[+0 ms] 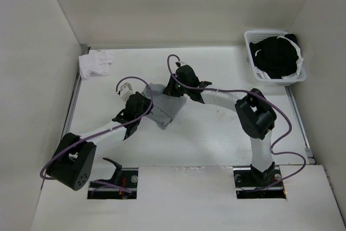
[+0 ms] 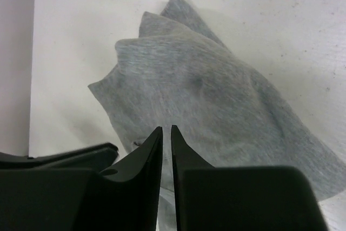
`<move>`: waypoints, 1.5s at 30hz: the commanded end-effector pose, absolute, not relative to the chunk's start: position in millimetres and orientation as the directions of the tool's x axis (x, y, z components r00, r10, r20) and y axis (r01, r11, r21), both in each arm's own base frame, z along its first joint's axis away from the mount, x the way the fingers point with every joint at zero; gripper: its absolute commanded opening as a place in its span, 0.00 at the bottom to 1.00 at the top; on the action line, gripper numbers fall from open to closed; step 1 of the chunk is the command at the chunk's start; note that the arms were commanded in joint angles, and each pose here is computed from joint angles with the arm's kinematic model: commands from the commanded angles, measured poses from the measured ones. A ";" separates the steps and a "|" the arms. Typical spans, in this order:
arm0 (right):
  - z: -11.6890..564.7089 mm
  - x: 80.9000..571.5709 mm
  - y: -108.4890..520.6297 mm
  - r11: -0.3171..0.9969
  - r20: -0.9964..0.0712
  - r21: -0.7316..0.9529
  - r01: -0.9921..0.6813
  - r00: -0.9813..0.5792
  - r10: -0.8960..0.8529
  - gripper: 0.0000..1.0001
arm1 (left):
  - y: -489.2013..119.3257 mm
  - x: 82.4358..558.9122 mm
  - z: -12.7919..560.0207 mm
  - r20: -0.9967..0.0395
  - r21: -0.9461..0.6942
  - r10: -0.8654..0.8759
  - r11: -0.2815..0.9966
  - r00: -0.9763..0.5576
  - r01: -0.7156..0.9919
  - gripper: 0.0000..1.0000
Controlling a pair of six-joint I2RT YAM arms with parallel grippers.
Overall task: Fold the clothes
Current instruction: Fold the tank top
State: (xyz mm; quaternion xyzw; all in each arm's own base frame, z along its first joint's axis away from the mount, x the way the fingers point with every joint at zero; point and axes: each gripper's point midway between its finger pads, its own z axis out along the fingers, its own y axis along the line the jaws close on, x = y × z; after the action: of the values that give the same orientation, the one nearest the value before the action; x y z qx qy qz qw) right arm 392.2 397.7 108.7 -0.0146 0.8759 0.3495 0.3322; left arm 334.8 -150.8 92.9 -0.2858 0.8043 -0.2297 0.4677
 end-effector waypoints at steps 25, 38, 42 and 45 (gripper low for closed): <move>85.5 465.3 462.1 0.650 -0.475 0.735 -0.195 -0.832 0.288 0.19 | -117.4 416.5 47.4 -0.423 -0.783 -0.850 0.517 -0.314 -0.346 0.21; 102.8 523.0 454.8 0.595 -0.440 0.796 -0.113 -0.784 0.439 0.25 | -108.6 374.3 54.4 -0.425 -0.788 -0.850 0.517 -0.311 -0.334 0.19; 132.4 508.6 450.2 0.574 -0.451 0.805 -0.150 -0.782 0.429 0.30 | -110.7 369.6 81.9 -0.436 -0.811 -0.850 0.514 -0.296 -0.279 0.19; 166.7 484.7 428.3 0.568 -0.516 0.793 -0.221 -0.738 0.434 0.33 | -114.9 363.5 108.3 -0.460 -0.822 -0.841 0.524 -0.284 -0.221 0.21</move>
State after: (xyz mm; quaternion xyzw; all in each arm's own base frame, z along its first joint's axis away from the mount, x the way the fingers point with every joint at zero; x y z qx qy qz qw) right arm 496.3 429.1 66.0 0.1006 0.8634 0.4043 0.2846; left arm 365.6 -109.5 74.9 -0.3871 0.7492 -0.3030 0.4438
